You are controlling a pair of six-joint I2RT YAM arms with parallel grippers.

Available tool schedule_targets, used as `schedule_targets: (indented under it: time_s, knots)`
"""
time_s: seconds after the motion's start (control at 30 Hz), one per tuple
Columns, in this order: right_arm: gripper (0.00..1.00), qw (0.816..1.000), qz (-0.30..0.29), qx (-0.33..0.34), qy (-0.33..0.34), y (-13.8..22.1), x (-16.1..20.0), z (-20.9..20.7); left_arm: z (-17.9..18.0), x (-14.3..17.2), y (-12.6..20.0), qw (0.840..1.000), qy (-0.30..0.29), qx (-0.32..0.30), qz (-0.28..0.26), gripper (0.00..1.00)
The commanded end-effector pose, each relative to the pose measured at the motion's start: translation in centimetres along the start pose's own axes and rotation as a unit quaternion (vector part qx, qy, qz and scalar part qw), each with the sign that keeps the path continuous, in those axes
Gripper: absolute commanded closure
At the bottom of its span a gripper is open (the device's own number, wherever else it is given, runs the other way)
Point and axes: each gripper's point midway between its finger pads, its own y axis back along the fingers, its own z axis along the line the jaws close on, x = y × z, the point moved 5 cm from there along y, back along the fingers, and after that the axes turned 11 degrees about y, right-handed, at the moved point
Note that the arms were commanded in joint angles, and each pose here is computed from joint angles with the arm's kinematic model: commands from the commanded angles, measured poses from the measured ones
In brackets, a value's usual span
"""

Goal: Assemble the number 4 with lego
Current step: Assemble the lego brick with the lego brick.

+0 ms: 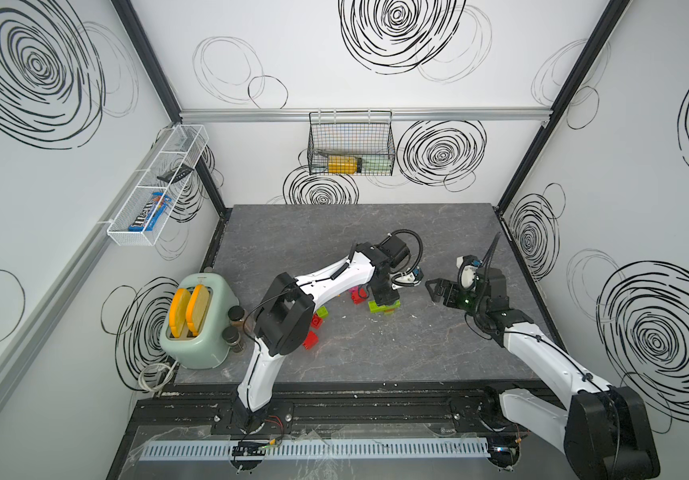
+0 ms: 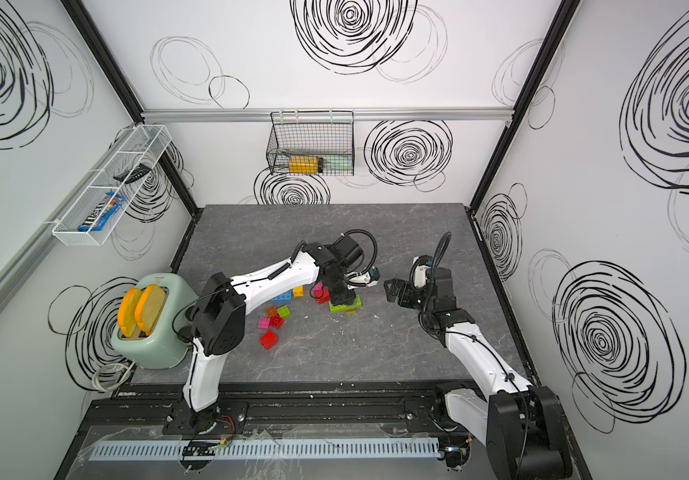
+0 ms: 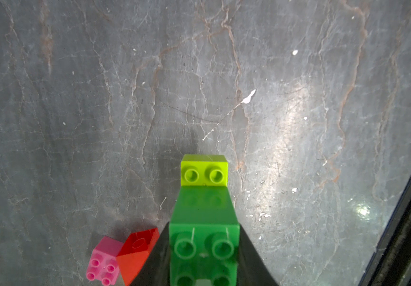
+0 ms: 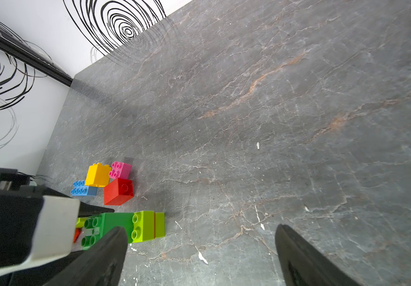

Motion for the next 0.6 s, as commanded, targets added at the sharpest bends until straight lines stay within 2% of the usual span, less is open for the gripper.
schedule_targets:
  time_s: [0.0, 0.27, 0.43, 0.47, 0.57]
  knots:
    - [0.03, 0.999, -0.023, -0.019, 0.012, 0.6, -1.5, 0.8, -1.2, 6.2, -5.9, 0.987, 0.0, 0.014, 0.16, 1.0]
    - [0.03, 0.999, -0.022, -0.023, 0.015, 0.6, -1.6, 0.9, -2.3, 6.2, -6.7, 0.985, -0.005, 0.066, 0.16, 1.0]
    - [0.03, 0.999, -0.029, -0.024, 0.017, 0.7, -2.1, 1.0, -1.4, 4.4, -5.5, 0.989, -0.001, 0.071, 0.134, 0.98]
    - [0.03, 0.999, -0.03, -0.025, 0.018, 0.7, -2.2, 1.1, -1.2, 4.0, -5.0, 0.989, 0.0, 0.071, 0.126, 0.92]
    - [0.03, 0.999, -0.035, -0.025, 0.018, 0.7, -2.6, 1.2, -0.6, 2.9, -4.2, 0.992, -0.002, 0.06, 0.114, 0.87]
